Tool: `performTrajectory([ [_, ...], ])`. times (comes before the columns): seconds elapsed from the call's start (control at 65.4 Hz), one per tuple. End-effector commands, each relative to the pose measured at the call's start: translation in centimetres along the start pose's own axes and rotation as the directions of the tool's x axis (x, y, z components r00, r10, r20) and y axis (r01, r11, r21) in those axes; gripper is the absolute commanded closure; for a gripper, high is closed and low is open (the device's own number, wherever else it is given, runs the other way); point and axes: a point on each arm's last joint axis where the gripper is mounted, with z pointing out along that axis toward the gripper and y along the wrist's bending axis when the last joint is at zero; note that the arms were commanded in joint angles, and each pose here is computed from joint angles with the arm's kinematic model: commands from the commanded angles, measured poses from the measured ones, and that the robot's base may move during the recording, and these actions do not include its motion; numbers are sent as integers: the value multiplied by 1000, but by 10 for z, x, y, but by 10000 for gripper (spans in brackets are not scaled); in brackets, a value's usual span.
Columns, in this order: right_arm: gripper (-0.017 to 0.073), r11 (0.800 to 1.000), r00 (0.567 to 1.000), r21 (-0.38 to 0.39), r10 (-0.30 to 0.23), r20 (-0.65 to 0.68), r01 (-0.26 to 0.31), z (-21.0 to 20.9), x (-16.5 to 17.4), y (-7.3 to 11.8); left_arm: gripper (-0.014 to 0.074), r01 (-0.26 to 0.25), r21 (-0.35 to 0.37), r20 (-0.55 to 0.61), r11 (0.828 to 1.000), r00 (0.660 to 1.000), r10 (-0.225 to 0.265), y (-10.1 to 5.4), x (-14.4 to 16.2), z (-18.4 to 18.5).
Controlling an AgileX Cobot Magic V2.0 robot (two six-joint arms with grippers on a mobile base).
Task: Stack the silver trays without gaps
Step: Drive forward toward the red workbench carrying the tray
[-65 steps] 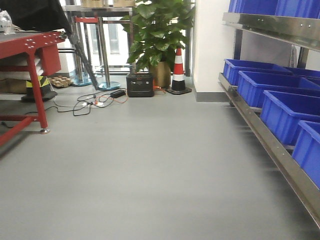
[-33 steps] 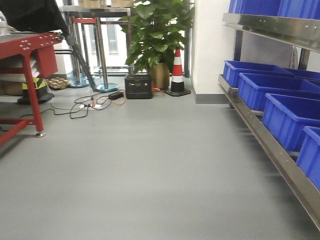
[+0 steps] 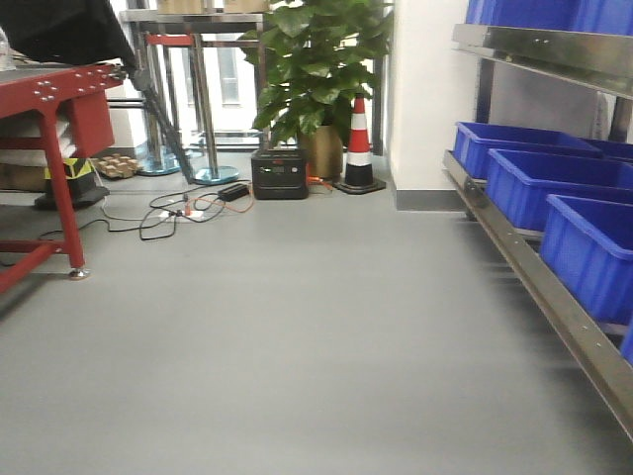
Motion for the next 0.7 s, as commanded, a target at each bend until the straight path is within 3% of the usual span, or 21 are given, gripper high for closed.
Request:
performTrajectory([
  [0.0,634,722,985,-682,-4,170,121,-27,-11,67,610,6,151,67,988,998,-16,-17,-7,-4],
  [0.459,634,722,985,-682,-4,170,121,-27,-11,67,610,6,151,67,988,998,-16,-17,-7,-4],
  [0.505,634,731,986,-672,-6,168,119,-26,-10,66,610,6,151,67,988,998,-16,-17,-7,-4],
  [0.612,634,774,987,-623,-15,158,112,-22,-10,62,610,6,151,67,988,998,-16,-17,-7,-4],
  [0.688,634,817,989,-567,-24,147,104,-18,-9,57,610,6,151,67,988,998,-16,-17,-7,-4],
])
